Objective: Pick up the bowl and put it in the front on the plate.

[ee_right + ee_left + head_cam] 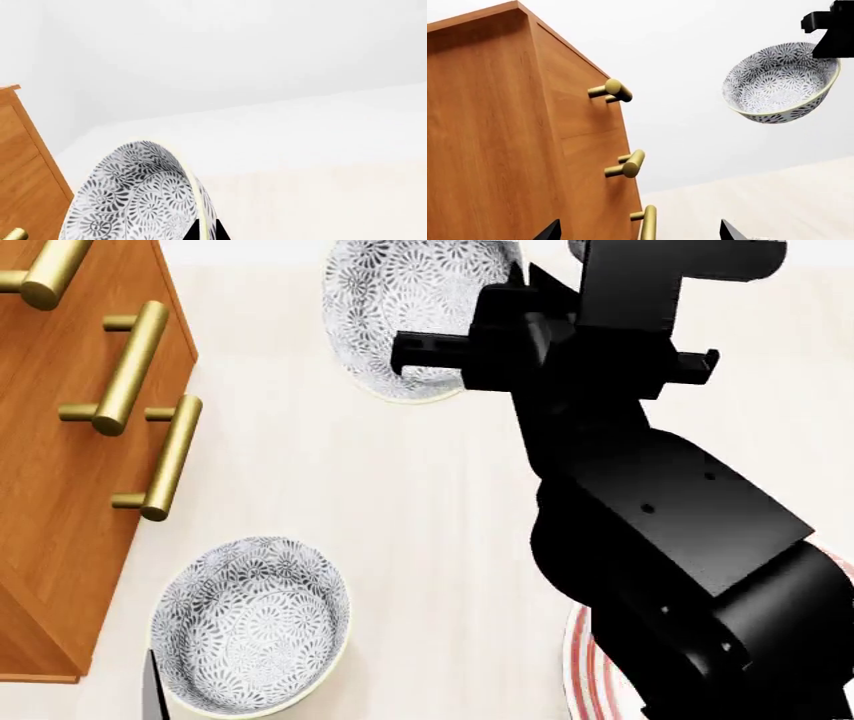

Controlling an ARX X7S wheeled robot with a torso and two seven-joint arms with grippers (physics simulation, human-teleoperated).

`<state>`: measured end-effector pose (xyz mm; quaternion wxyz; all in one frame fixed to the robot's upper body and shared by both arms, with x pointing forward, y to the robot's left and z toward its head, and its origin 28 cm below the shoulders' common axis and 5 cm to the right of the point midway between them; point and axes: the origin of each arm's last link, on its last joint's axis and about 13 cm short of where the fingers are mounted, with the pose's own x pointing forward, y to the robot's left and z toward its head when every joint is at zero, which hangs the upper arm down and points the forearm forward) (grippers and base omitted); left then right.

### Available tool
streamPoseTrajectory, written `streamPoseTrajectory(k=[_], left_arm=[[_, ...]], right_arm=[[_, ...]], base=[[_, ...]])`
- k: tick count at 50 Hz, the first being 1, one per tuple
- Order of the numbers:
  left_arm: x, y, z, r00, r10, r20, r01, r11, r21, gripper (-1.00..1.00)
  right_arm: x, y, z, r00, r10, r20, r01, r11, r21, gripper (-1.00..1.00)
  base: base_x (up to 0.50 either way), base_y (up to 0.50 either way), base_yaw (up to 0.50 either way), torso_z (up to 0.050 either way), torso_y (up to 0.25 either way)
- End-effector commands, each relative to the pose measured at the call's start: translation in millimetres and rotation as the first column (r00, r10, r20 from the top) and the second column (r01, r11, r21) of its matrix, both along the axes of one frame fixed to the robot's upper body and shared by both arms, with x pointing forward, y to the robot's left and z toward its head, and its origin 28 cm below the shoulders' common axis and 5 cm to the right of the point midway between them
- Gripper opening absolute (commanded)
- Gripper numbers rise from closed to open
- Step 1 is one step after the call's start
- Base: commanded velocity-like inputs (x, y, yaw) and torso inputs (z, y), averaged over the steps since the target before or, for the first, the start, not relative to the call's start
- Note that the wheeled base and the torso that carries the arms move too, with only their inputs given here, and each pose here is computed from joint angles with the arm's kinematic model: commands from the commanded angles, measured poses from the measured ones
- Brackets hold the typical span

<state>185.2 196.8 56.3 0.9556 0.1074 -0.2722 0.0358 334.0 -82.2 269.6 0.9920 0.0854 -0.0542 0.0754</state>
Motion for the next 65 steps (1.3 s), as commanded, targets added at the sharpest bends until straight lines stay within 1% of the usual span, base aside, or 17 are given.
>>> streamPoseTrajectory(k=[1, 9, 20, 23, 26, 27, 29, 30, 31, 34, 36, 40, 41, 47, 52, 62, 65], left_arm=[[0, -0.7, 0, 1.000, -0.003, 0.000, 0.003, 1.000, 0.004, 1.00], [-1, -1.9, -2, 1.000, -0.016, -0.010, 0.016, 1.000, -0.001, 1.00], [-2, -2.9, -5, 0.999, -0.032, -0.030, 0.031, 0.999, -0.020, 1.00], [-2, -3.8, -6, 0.999, -0.039, -0.037, 0.038, 0.999, -0.020, 1.00], [-2, -4.2, -7, 0.998, -0.041, -0.041, 0.040, 0.999, -0.018, 1.00], [-2, -4.5, -7, 0.998, -0.042, -0.043, 0.041, 0.999, -0.016, 1.00], [-2, -4.9, -7, 0.998, -0.044, -0.046, 0.043, 0.999, -0.014, 1.00], [-2, -5.1, -8, 0.998, -0.045, -0.047, 0.044, 0.999, -0.012, 1.00], [-2, -5.2, -7, 0.998, -0.045, -0.047, 0.045, 0.999, -0.011, 1.00], [-2, -5.4, -7, 0.998, -0.044, -0.049, 0.044, 0.999, -0.002, 1.00], [-2, -5.4, -7, 0.998, -0.044, -0.050, 0.044, 0.999, -0.001, 1.00], [-2, -5.4, -6, 0.998, -0.043, -0.051, 0.043, 0.999, 0.002, 1.00], [-2, -5.4, -6, 0.998, -0.042, -0.051, 0.042, 0.999, 0.004, 1.00], [-1, -5.5, -5, 0.998, -0.042, -0.054, 0.042, 0.999, 0.006, 1.00], [-1, -5.4, -5, 0.998, -0.040, -0.057, 0.041, 0.999, 0.006, 1.00], [0, -5.9, -6, 0.997, -0.043, -0.066, 0.044, 0.999, 0.008, 1.00], [0, -5.8, -6, 0.997, -0.043, -0.067, 0.044, 0.999, 0.009, 1.00]], right_arm=[[-29, -24.0, 21, 0.994, 0.012, 0.107, -0.007, 0.999, -0.044, -1.00], [-50, -48.1, 15, 0.993, 0.004, 0.120, 0.005, 0.997, -0.073, -1.00], [-79, -96.1, -8, 0.997, -0.033, 0.076, 0.043, 0.990, -0.136, -1.00], [-85, -112.7, -20, 0.997, -0.061, 0.043, 0.068, 0.981, -0.181, -1.00], [-89, -124.0, -24, 0.998, -0.061, 0.033, 0.066, 0.975, -0.211, -1.00], [-91, -129.3, -24, 0.999, -0.028, 0.027, 0.034, 0.972, -0.235, -1.00], [-92, -135.5, -21, 0.999, -0.039, 0.034, 0.046, 0.972, -0.229, -1.00], [-96, -139.4, -19, 1.000, -0.005, 0.030, 0.012, 0.971, -0.239, -1.00], [-96, -141.1, -18, 0.999, -0.006, 0.036, 0.015, 0.970, -0.242, -1.00], [-104, -150.7, -13, 0.996, 0.085, 0.019, -0.078, 0.965, -0.249, -1.00], [-104, -154.6, -13, 0.998, 0.069, 0.006, -0.066, 0.966, -0.249, -1.00], [-106, -163.6, -20, 0.989, 0.130, -0.068, -0.143, 0.955, -0.260, -1.00], [-105, -167.6, -23, 0.992, 0.096, -0.081, -0.114, 0.955, -0.274, -1.00], [-105, -180.9, -29, 0.988, 0.085, -0.130, -0.118, 0.956, -0.268, -1.00], [-109, -190.7, -40, 0.974, 0.135, -0.184, -0.184, 0.940, -0.286, -1.00], [-112, -203.9, -45, 0.967, 0.159, -0.198, -0.216, 0.925, -0.312, -1.00], [-116, -205.3, -46, 0.957, 0.204, -0.206, -0.264, 0.909, -0.323, -1.00]], base=[[0.00, 0.00, 0.00, 0.000, 0.000], [0.00, 0.00, 0.00, 0.000, 0.000], [0.00, 0.00, 0.00, 0.000, 0.000], [0.00, 0.00, 0.00, 0.000, 0.000], [0.00, 0.00, 0.00, 0.000, 0.000], [0.00, 0.00, 0.00, 0.000, 0.000], [0.00, 0.00, 0.00, 0.000, 0.000], [0.00, 0.00, 0.00, 0.000, 0.000], [0.00, 0.00, 0.00, 0.000, 0.000], [0.00, 0.00, 0.00, 0.000, 0.000], [0.00, 0.00, 0.00, 0.000, 0.000], [0.00, 0.00, 0.00, 0.000, 0.000], [0.00, 0.00, 0.00, 0.000, 0.000], [0.00, 0.00, 0.00, 0.000, 0.003], [0.00, 0.00, 0.00, 0.000, 0.000], [0.00, 0.00, 0.00, 0.000, 0.000], [0.00, 0.00, 0.00, 0.000, 0.000]])
